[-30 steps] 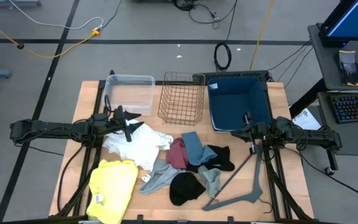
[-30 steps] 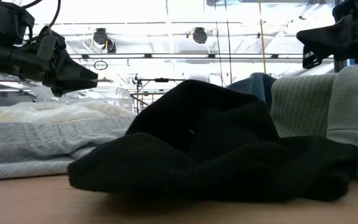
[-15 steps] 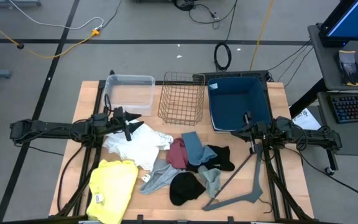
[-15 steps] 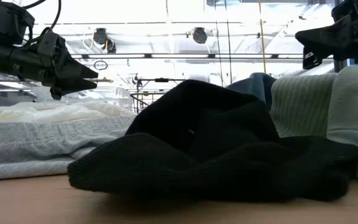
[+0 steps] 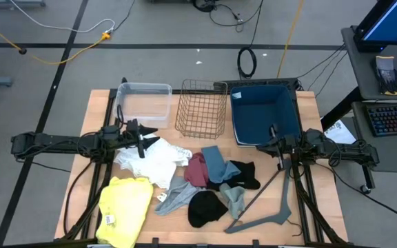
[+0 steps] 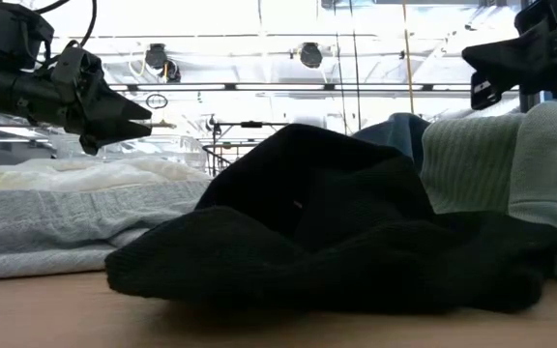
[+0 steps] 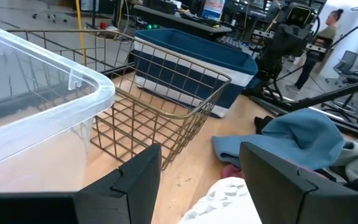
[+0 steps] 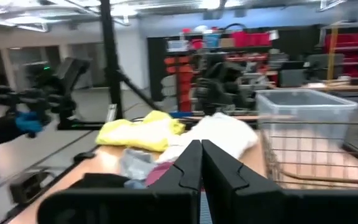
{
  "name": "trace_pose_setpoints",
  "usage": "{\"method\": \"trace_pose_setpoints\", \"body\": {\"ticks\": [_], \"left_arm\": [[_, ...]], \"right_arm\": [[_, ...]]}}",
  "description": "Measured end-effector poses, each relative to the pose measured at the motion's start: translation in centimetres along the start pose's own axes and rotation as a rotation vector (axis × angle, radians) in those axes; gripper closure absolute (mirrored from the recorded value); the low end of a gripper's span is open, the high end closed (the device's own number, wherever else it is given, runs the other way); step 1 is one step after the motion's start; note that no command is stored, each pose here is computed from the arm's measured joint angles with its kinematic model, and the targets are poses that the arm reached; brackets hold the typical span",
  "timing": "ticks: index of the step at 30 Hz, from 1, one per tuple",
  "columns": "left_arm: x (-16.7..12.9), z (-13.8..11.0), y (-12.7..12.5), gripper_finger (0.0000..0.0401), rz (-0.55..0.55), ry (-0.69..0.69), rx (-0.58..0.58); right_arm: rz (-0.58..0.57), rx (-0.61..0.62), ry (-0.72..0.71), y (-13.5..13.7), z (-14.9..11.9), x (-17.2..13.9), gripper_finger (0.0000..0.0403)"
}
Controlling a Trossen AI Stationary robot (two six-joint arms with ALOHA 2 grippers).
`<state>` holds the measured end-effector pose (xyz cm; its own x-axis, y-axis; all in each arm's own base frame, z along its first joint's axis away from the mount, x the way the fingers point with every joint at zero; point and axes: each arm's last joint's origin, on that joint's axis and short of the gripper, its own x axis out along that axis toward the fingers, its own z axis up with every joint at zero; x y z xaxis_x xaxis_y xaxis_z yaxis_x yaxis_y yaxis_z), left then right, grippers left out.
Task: Pick & Place Cloths
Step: Put the blue sock into the transparent bin
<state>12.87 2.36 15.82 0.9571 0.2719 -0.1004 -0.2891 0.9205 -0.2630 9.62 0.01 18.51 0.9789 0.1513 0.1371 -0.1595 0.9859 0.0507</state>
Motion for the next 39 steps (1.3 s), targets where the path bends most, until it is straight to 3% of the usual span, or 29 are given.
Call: {"method": "trace_pose_setpoints", "body": {"ticks": [4, 11, 19, 27, 34, 39], "left_arm": [[0.0, 0.0, 0.0, 0.0178, 0.002, 0.0, 0.062], [0.0, 0.0, 0.0, 0.0178, 0.009, -0.001, 0.094], [0.0, 0.0, 0.0, 0.0178, 0.01, -0.002, 0.102], [0.0, 0.0, 0.0, 0.0178, 0.011, -0.001, 0.102], [0.0, 0.0, 0.0, 0.0178, 0.011, -0.001, 0.101], [0.0, 0.0, 0.0, 0.0178, 0.011, -0.002, 0.101]], "right_arm": [[0.068, -0.076, 0.008, 0.1, 0.0, 0.2, 0.0399], [0.075, -0.183, -0.024, -0.1, 0.3, 1.4, 0.0385], [0.103, -0.147, 0.151, -0.3, 1.0, 4.5, 0.0313], [0.213, -0.233, 0.31, 1.4, 1.7, 9.1, 0.024], [0.122, -0.353, 0.629, 3.5, 1.5, 12.3, 0.0218], [0.146, -0.343, 0.726, 4.9, 0.9, 13.5, 0.0216]]}}
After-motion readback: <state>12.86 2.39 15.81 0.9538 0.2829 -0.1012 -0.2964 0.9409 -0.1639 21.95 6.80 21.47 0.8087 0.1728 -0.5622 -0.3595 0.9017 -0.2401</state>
